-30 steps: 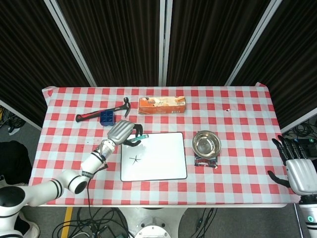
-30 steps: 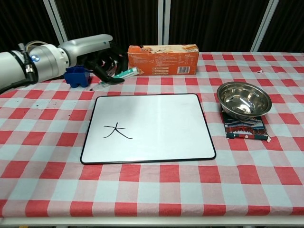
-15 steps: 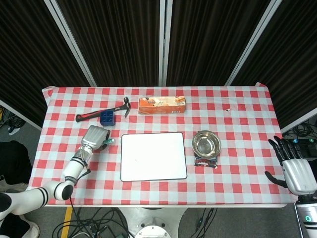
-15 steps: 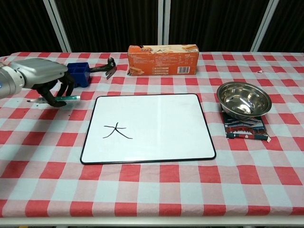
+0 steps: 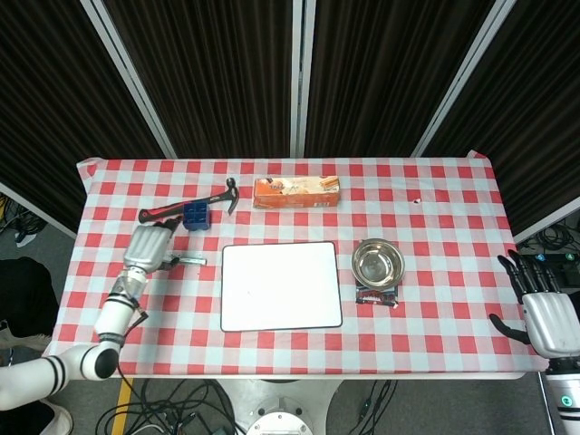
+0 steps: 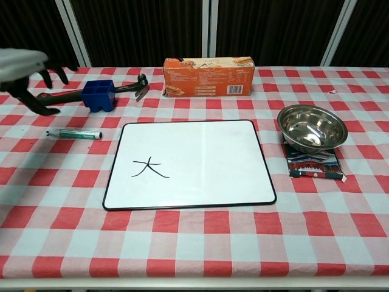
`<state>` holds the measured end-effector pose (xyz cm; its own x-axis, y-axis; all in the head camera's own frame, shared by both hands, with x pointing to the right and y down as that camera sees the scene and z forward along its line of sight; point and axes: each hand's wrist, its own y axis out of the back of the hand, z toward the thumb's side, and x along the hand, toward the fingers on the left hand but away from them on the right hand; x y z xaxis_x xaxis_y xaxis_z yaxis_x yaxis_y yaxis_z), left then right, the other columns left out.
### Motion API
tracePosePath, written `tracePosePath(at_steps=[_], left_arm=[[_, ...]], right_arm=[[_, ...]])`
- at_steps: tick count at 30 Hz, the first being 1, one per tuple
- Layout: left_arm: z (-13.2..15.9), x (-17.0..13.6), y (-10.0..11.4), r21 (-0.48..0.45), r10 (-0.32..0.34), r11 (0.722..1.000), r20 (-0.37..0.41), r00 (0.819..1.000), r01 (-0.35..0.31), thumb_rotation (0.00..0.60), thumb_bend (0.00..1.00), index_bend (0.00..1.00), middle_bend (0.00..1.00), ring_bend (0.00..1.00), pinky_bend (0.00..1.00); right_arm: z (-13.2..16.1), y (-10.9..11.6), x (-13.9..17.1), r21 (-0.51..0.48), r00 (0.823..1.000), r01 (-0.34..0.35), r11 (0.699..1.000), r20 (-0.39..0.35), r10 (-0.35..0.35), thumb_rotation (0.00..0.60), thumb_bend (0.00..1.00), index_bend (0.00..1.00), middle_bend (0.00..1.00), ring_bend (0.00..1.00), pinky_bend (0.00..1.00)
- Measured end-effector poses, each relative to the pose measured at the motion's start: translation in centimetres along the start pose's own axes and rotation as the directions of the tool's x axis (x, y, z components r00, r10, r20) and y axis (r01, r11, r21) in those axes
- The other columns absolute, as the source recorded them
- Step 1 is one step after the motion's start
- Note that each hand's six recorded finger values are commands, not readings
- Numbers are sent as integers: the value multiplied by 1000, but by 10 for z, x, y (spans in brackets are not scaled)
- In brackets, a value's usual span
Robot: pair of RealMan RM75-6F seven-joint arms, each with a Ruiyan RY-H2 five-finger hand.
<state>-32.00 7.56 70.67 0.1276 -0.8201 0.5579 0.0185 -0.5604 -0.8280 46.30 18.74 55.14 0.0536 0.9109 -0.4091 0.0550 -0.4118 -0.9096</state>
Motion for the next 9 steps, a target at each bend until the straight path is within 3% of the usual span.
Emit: tracePosePath(at_steps=[5,9], left_arm=[[-77,-61,33,-13,173,984,-143,975,-177,600,208,113,200,213,295],[-121,-124,39,-10,217,974,-229,949,-225,600,194,120,201,212,276]], right_arm=[[0,-6,-1,-15,1000,-5,1000,7,5,600,121,0,0,0,0],[7,-5,-6,-19,1000,2,1000,-10,-3,600,119,0,0,0,0]])
